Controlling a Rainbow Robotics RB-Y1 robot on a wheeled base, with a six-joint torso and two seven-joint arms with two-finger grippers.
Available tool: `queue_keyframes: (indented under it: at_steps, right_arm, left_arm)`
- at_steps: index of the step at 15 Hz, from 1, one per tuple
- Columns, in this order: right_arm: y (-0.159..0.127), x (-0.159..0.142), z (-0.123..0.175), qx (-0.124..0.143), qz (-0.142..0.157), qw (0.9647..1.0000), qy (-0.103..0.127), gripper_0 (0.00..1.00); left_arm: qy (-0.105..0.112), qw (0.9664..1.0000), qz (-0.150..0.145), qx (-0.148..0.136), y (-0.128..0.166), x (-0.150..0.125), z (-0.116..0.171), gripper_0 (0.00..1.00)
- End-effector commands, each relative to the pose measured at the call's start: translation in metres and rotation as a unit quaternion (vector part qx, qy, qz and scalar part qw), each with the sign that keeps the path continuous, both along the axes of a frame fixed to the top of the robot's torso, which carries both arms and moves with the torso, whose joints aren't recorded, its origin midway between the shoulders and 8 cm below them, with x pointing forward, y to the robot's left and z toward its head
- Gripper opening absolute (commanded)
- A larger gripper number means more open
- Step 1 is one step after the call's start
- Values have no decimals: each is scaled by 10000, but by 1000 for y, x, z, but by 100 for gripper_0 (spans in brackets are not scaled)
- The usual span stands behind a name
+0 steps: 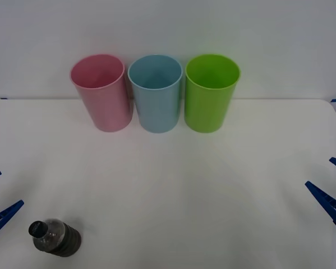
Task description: Grasp the object on the table and drop it into the matching bin: aluminum can to the light blue bin, PET bottle to the pink bin.
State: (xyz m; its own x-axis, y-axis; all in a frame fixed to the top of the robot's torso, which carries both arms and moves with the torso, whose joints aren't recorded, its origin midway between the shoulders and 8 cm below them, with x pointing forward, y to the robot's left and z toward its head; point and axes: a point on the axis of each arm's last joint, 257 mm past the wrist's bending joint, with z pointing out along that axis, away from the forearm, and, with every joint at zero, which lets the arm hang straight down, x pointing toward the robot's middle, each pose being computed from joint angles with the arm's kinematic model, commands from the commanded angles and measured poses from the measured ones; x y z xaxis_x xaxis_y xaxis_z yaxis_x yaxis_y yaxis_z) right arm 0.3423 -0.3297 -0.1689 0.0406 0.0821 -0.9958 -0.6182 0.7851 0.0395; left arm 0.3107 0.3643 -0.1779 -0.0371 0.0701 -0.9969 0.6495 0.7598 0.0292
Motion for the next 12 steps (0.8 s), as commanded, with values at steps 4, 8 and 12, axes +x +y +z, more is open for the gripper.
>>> queue_keyframes:
  at_steps: [4, 8, 12]
  right_arm:
    - [0, 0, 0, 0, 0, 10000, 0, 100]
    - [0, 0, 0, 0, 0, 10000, 0, 100]
    - [0, 0, 0, 0, 0, 10000, 0, 100]
  left_arm:
    - [247, 9991, -187, 292, 39, -26, -18, 100]
    - [475, 9963, -427, 580, 60, -40, -25, 100]
    - [474, 9905, -793, 1020, 52, -47, -49, 100]
